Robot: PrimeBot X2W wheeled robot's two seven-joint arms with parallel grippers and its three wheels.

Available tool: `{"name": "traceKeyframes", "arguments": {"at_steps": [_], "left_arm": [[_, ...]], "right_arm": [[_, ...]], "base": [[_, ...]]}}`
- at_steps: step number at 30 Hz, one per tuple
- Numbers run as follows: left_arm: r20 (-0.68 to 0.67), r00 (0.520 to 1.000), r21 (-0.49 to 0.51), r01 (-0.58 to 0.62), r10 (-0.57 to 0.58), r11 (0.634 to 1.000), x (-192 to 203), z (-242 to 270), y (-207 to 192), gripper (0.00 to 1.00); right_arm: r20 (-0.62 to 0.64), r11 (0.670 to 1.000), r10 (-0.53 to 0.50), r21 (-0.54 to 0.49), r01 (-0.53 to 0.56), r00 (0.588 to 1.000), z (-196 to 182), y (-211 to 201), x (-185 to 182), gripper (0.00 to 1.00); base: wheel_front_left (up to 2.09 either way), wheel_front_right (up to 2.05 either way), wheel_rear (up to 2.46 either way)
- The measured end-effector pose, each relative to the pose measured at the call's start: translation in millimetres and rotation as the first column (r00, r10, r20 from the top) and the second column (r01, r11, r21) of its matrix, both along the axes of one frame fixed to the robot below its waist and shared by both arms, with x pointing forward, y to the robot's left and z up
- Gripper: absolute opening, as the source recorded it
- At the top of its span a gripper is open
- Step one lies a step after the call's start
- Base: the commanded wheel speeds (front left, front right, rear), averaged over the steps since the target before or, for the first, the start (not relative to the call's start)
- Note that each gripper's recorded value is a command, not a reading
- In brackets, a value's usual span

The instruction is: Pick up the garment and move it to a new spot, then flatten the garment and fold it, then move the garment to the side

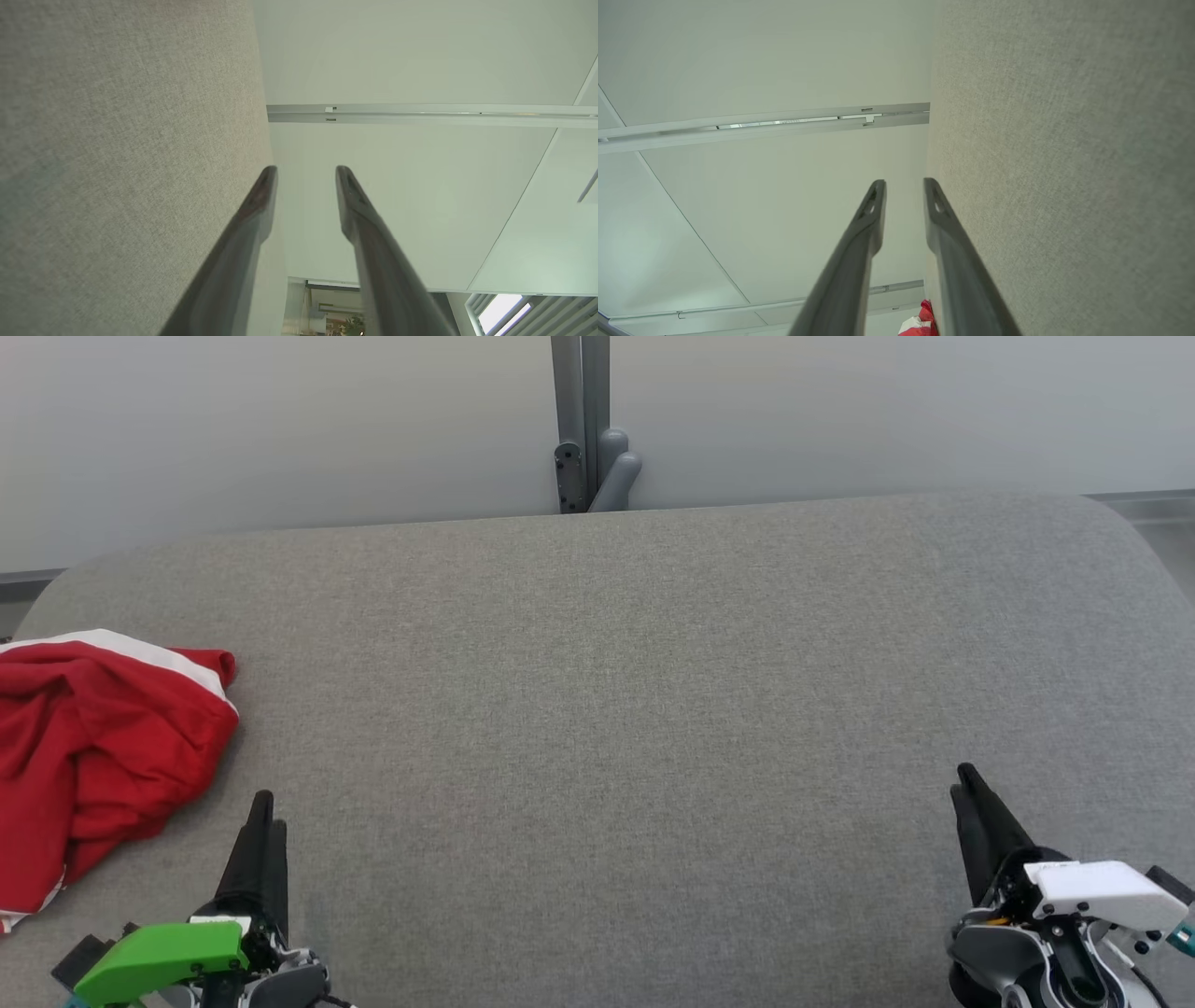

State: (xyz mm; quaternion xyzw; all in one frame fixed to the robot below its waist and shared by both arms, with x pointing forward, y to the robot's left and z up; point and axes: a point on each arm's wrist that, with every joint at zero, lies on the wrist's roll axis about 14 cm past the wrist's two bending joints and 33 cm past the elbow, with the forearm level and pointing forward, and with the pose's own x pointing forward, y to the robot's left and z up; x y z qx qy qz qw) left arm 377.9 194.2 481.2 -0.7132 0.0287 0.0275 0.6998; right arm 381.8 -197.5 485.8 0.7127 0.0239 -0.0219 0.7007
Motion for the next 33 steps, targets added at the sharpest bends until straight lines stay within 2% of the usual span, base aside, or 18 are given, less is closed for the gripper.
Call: {"name": "traceKeyframes", "arguments": {"at_steps": [6, 16, 22, 33], "left_arm": [[-0.022, 1.0, 0.023, -0.009, 0.01, 1.0, -2.2, -6.8, -0.8, 1.0], [-0.04, 0.999, 0.236, 0.003, 0.006, 0.972, -2.2, -10.3, 0.4, 1.0], [-0.047, 0.999, 0.372, 0.026, -0.009, 0.928, -2.0, -11.5, -2.3, 1.0], [-0.082, 0.996, 0.561, 0.067, -0.024, 0.825, -3.5, -19.9, -5.7, 1.0]], "right_arm": [[-0.012, 1.0, -0.003, -0.019, 0.003, 1.0, -3.9, 1.7, -2.0, 1.0], [-0.017, 0.98, 0.015, -0.198, -0.018, 1.0, -2.7, 3.0, 0.6, 1.0], [-0.02, 0.944, 0.024, -0.33, -0.029, 1.0, -2.4, 4.2, 1.6, 1.0], [-0.012, 0.848, 0.049, -0.528, -0.047, 0.999, 1.2, 9.8, 4.5, 1.0]], "base": [[0.0, 0.0, 0.0], [0.0, 0.0, 0.0], [0.0, 0.0, 0.0], [0.0, 0.0, 0.0]]}}
